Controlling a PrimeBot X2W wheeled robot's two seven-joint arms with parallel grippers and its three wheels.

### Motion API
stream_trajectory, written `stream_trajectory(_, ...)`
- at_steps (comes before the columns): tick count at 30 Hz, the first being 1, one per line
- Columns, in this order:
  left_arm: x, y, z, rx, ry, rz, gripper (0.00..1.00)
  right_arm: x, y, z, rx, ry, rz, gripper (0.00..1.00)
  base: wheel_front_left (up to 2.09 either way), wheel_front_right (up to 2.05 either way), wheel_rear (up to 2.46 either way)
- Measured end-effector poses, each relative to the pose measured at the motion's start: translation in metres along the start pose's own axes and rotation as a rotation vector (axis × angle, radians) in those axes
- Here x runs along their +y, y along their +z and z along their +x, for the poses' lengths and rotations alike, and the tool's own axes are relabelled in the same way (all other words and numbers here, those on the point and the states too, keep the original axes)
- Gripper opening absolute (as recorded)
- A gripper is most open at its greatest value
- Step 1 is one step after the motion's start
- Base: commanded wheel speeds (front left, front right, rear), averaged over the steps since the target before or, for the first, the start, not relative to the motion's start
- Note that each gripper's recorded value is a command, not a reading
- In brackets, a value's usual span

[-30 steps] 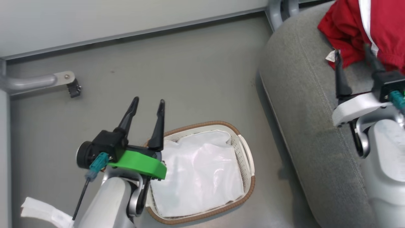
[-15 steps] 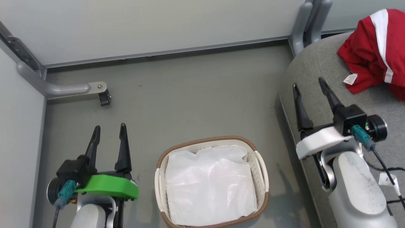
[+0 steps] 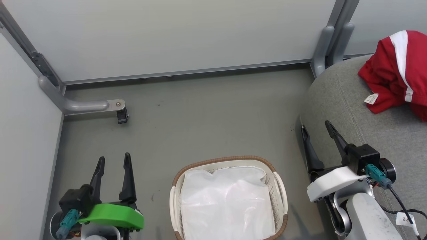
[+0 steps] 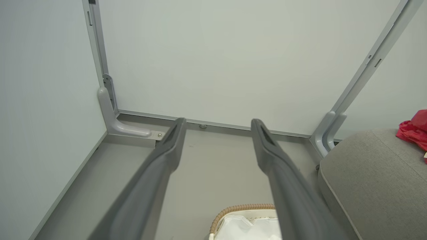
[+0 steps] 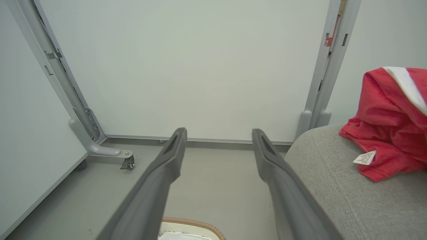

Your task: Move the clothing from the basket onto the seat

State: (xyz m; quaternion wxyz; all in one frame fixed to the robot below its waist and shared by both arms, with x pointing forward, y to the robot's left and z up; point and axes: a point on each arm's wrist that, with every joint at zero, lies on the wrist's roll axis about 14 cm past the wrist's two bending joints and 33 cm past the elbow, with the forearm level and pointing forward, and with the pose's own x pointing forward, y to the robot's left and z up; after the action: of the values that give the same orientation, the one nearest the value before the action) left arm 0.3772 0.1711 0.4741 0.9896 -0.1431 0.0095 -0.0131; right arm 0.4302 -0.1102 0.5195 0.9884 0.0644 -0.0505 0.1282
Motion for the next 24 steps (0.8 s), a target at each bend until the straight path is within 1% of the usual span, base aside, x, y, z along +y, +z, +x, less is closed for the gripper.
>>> stream_trajectory(7,0.0069,-0.0035,-0.0088,0.011,0.020,0.004,1.00,-0.0007,-0.0010,-0.0078,0.008,-0.005,-0.005,1.00,0.00,0.00,0.00)
stream_trajectory(24,0.0012,-0.0010,-0.0112,0.001,0.006,-0.016,1.00,-0.0020,-0.0019,-0.0108,0.013,-0.013,0.001,1.00,0.00,0.00,0.00)
